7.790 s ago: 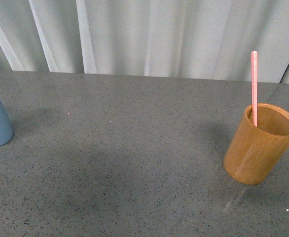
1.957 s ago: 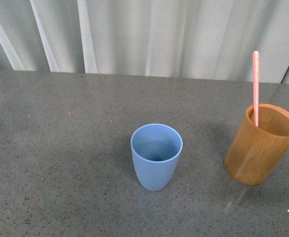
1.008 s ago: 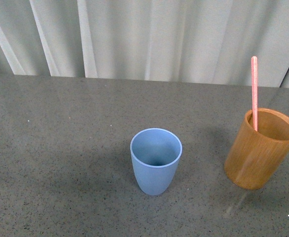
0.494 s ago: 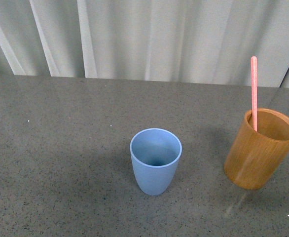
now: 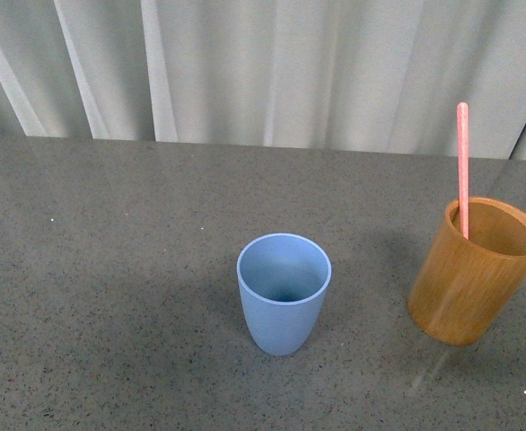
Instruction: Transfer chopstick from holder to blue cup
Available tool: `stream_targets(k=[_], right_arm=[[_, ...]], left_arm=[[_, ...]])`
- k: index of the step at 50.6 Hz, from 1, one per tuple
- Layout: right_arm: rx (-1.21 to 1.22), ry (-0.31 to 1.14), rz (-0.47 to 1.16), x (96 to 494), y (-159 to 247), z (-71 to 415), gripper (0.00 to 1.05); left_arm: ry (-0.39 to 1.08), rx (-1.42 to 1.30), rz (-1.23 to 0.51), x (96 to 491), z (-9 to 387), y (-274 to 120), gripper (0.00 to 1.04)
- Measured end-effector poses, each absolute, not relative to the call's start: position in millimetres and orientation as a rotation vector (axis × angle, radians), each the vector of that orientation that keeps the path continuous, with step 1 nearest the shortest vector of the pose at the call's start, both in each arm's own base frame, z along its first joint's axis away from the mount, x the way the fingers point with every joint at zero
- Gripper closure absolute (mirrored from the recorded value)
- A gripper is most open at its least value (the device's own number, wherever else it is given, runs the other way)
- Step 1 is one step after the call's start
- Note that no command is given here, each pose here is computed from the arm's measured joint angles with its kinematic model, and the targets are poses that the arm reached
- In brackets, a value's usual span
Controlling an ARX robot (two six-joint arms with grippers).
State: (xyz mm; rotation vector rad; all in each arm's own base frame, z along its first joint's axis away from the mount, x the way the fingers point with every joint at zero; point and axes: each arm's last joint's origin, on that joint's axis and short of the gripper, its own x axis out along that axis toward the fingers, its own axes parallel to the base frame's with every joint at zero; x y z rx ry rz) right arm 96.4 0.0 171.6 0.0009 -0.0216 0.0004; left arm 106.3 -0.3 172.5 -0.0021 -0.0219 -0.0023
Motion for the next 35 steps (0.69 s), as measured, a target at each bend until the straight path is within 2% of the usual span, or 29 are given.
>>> stream_targets(k=[4,20,35], right_arm=[[0.001,-0.022,0.0,96.4,0.0,171.6,0.1],[0.001,-0.022,0.0,96.4,0.0,171.6,0.1],[0.001,-0.022,0.0,96.4,0.0,171.6,0.1]], left_arm=[[0.014,-0.002,-0.003,100.3,167.8,-0.3,1.01],[-0.015,-0.003,-0.002,96.8,169.7,-0.2,1.0],[-0.015,-0.003,-0.002,96.8,169.7,-0.2,0.54]])
